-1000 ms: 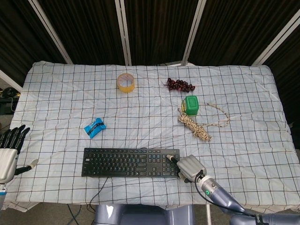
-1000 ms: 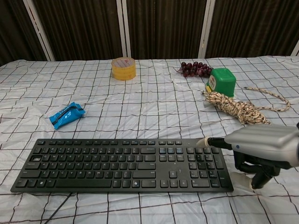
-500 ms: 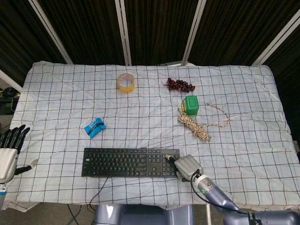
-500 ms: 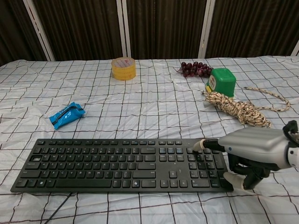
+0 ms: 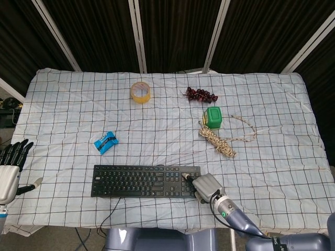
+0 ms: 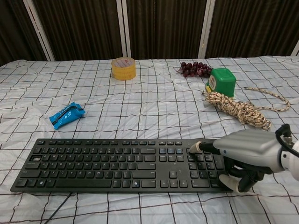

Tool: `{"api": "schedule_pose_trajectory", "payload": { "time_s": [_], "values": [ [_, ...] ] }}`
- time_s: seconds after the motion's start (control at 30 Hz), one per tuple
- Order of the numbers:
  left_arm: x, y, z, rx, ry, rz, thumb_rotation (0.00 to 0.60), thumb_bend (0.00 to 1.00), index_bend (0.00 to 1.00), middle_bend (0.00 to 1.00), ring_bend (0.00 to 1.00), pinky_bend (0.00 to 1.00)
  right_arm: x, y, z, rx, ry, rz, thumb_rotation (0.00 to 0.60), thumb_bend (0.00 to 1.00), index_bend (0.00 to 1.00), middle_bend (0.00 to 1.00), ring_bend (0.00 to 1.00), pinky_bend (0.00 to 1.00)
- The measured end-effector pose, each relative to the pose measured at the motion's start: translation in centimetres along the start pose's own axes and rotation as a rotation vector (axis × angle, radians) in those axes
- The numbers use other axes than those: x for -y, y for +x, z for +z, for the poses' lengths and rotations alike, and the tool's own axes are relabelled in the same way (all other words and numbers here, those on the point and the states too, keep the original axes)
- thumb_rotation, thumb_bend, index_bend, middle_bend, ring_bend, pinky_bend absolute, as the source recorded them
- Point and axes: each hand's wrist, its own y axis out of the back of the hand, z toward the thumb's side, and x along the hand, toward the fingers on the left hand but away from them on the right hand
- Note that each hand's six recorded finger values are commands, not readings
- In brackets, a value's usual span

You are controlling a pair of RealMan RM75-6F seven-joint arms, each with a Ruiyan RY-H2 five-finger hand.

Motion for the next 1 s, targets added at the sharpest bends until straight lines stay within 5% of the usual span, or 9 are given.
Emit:
{"api": "schedule_pose_trajectory", "payload": {
  "time_s": [0.43, 0.73, 0.83, 1.0],
  "values": [
    [0.0, 0.0, 0.0, -0.001, -0.001, 0.000, 0.600, 0.12, 0.00, 0.00, 0.00, 0.00, -0.1, -0.1, 0.4, 0.002, 0.003, -0.018, 0.600, 0.56, 0.09, 0.94, 0.93, 0.82],
    [-0.1, 0.0, 0.0, -0.001, -0.001, 0.002, 0.600, 0.12, 0.00, 0.00, 0.00, 0.00, -3.1, 0.3, 0.3, -0.012, -0.006, -0.182, 0.600, 0.40, 0.08, 0.88, 0.84, 0.76],
    [-0.2, 0.0, -0.1, -0.005, 0.000, 0.012, 0.600, 0.12, 0.00, 0.00, 0.00, 0.00, -4.7, 1.1, -0.2, -0.011, -0.006, -0.273, 0.600, 0.38, 0.07, 0.74, 0.71, 0.68],
    [-0.1, -0.1, 0.0, -0.004, 0.004, 0.009, 0.600, 0.12, 0.00, 0.00, 0.00, 0.00, -6.6, 3.9, -2.6, 0.014, -0.032, -0.416, 0.600, 0.33, 0.05, 0.39, 0.32, 0.44]
  ]
}}
